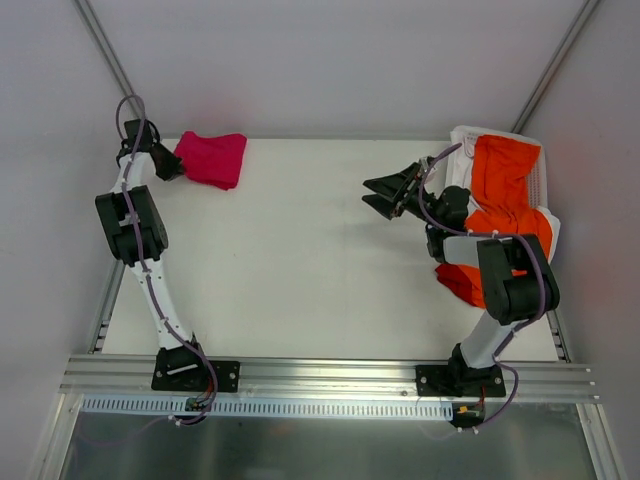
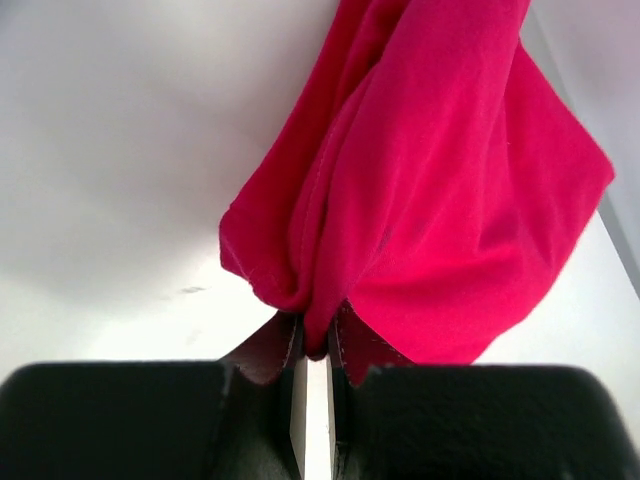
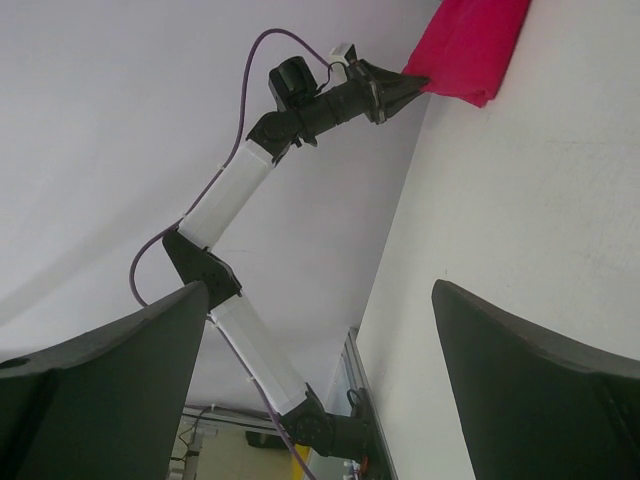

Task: Fold and stack the t-shirts
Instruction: Put the neatly folded tshirt into the corner of the board with the left arm

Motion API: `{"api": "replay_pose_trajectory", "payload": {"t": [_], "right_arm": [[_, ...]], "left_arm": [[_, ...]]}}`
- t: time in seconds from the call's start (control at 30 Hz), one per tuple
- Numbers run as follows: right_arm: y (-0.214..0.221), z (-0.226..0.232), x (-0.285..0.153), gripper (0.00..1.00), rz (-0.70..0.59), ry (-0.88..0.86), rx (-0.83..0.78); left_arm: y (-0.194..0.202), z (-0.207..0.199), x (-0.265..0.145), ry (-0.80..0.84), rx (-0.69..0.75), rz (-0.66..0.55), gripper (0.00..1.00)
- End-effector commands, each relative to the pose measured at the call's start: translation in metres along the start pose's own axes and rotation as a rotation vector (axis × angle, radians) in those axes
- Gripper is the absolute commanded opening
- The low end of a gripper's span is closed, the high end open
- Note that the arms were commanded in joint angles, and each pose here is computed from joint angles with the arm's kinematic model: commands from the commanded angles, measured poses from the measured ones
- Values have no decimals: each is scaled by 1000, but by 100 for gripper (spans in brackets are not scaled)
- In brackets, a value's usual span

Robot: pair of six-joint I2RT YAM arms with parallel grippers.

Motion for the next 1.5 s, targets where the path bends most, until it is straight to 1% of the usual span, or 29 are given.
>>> {"api": "replay_pose_trajectory", "payload": {"t": [0.0,0.13,0.23,0.27,0.33,0.37,0.4,0.43,0.47,0.5,0.57,0.6,0.63,0.7,0.83,0.93,1.03,1.07,1.13,1.17,1.2,1.23,1.27,1.3,1.33,1.37,1.4,1.43,1.47], "right_arm": [[-4,13,1,99,0,-82,-35],[-3,6,1,99,4,-78,-21],[-1,3,1,99,10,-76,-15],[-1,2,1,99,10,-74,-13],[2,-2,0,100,19,-68,-10],[2,-3,0,99,21,-65,-8],[4,-4,0,100,27,-66,-7],[5,-5,-1,99,35,-64,-5],[7,-5,-2,100,39,-62,-3],[7,-4,-3,99,44,-65,-7],[10,-3,-4,100,52,-66,-8],[10,-3,-5,100,53,-66,-11],[11,-1,-6,99,57,-71,-19],[12,2,-7,100,60,-69,-34],[13,6,-8,99,70,-63,-52],[15,12,-9,99,73,-71,-62],[15,22,-11,99,71,-82,-104],[16,20,-11,99,77,-60,-97],[15,37,-11,99,91,-59,-156],[20,23,-13,99,125,24,-176],[20,19,-14,99,129,88,-207],[27,14,-27,100,181,271,-148],[32,9,-34,99,241,355,-397],[8,-9,-50,99,159,627,-533],[-13,18,-57,100,106,732,-689],[-5,10,-79,99,177,887,-779],[-32,6,-105,100,70,1080,-831],[-41,8,-125,99,18,1160,-819],[-58,2,-148,99,-74,1242,-760]], "left_arm": [[-20,20,-16,-96,-56,-84,0],[-30,44,-28,-197,-97,-158,0],[-37,50,-28,-200,-95,-164,0],[-43,43,-29,-180,-79,-173,9],[-46,41,-27,-171,-57,-173,35],[-51,36,-34,-161,-48,-188,62],[-55,34,-39,-161,-33,-204,71],[-65,31,-53,-177,-27,-250,86],[-71,29,-62,-184,-25,-279,94],[-76,26,-71,-187,-25,-305,99],[-86,14,-102,-167,-49,-361,99],[-83,20,-103,-150,-92,-344,99],[-80,14,-102,-94,-112,-314,99],[-62,7,-105,-57,-143,-264,99],[-41,-15,-104,14,-117,-230,99],[-29,-22,-95,66,-150,-158,99],[-1,-31,-94,98,-162,-106,99],[23,-38,-98,110,-136,-81,99],[45,-62,-109,198,-74,-68,99],[52,-75,-115,232,-28,-64,98],[75,-99,-120,282,32,-34,98],[83,-119,-134,341,118,-32,98],[94,-135,-142,376,170,-27,96],[125,-160,-152,427,247,7,96],[134,-176,-167,459,309,-18,96],[147,-186,-174,478,402,-35,96],[186,-207,-184,520,489,-8,96],[197,-212,-189,514,581,-47,96],[214,-218,-192,514,642,-57,95]]}}
Point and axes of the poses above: each gripper's point midway between its finger pads, its own x axis out along the fingers, its own z axis along the line the jaws close on, y = z × x, the point moved 1 cm from there along -x, back along the fingers, and after that the axes turned 3 degrees about -x, right-handed, at the moved point
